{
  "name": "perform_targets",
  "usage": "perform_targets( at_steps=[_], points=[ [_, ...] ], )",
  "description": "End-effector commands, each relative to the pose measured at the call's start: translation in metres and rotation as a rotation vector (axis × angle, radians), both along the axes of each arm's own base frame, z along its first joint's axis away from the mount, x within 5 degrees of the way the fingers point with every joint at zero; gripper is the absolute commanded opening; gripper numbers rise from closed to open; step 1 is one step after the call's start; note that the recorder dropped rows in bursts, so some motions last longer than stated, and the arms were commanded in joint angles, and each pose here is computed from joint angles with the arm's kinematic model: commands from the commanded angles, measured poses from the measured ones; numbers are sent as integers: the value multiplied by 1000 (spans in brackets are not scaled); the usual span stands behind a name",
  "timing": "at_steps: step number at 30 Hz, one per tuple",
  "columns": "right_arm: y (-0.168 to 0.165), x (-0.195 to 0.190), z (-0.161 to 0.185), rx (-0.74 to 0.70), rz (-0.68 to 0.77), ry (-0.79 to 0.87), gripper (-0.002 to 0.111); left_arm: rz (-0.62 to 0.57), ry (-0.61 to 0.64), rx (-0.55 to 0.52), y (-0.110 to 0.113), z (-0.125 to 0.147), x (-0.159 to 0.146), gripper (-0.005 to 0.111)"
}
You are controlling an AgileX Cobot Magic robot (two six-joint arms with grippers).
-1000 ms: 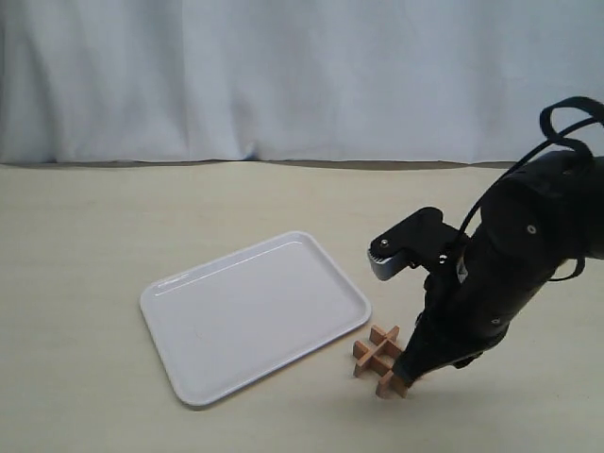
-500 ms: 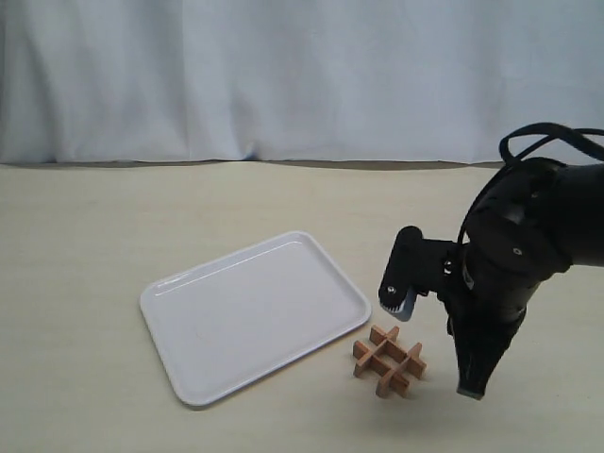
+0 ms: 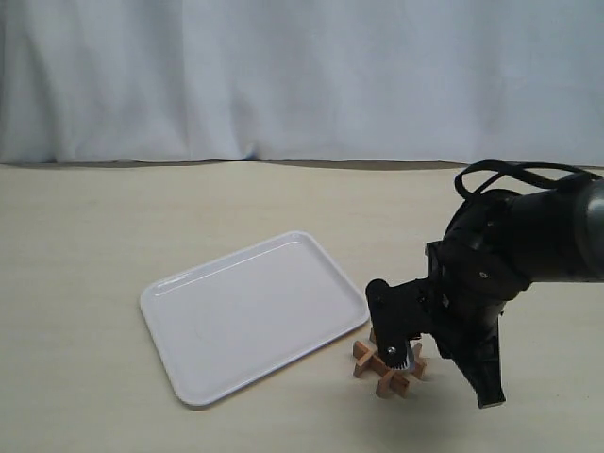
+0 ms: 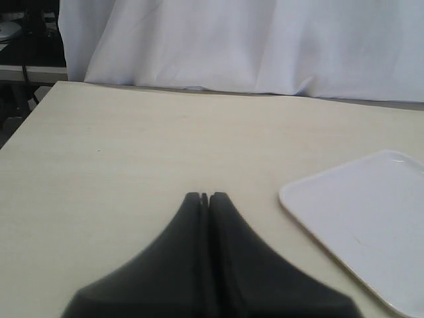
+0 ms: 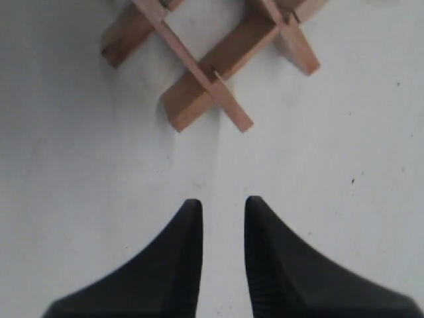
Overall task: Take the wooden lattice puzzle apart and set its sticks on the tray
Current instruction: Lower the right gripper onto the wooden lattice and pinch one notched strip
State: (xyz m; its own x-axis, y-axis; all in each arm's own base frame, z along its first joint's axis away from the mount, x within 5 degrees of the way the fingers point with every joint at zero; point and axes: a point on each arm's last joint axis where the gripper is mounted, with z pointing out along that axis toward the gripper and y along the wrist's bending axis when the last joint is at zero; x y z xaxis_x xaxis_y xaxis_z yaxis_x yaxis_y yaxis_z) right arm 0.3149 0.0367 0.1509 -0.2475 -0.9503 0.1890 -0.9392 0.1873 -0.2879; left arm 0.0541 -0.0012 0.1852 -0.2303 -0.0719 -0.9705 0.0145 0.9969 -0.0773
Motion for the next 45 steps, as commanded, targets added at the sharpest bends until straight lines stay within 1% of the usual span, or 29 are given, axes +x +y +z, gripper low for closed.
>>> perform_targets(
  at_steps=[1, 3, 5, 7, 15, 17, 22, 28, 35, 39, 41, 45],
  points=[
    [4, 8, -6, 7, 117, -32, 23, 2, -9, -9, 0, 0, 0, 0],
    [5, 10, -8, 9, 140, -42, 28, 2, -9, -9, 0, 0, 0, 0],
    [5, 11, -10, -2, 167, -38, 37, 2, -9, -9, 0, 0, 0, 0],
    [4, 12, -13, -18, 184, -31, 42, 2, -9, -9, 0, 0, 0, 0],
    [4, 13, -15, -31, 212, -23, 42, 2, -9, -9, 0, 0, 0, 0],
    [5, 12, -15, -20, 202, -21, 42, 2, -9, -9, 0, 0, 0, 0],
    [7, 11, -16, -1, 235, 3, 42, 2, -9, -9, 0, 0, 0, 0],
    [9, 13, -17, 5, 272, -9, 39, 2, -9, -9, 0, 0, 0, 0],
    [10, 14, -26, 6, 287, 4, 39, 2, -9, -9, 0, 0, 0, 0],
    [9, 15, -26, -16, 317, 6, 33, 2, -9, -9, 0, 0, 0, 0],
    [9, 15, -26, -16, 317, 6, 25, 2, -9, -9, 0, 0, 0, 0],
    [8, 15, -26, -19, 320, 10, 6, 2, -9, -9, 0, 0, 0, 0]
  ],
)
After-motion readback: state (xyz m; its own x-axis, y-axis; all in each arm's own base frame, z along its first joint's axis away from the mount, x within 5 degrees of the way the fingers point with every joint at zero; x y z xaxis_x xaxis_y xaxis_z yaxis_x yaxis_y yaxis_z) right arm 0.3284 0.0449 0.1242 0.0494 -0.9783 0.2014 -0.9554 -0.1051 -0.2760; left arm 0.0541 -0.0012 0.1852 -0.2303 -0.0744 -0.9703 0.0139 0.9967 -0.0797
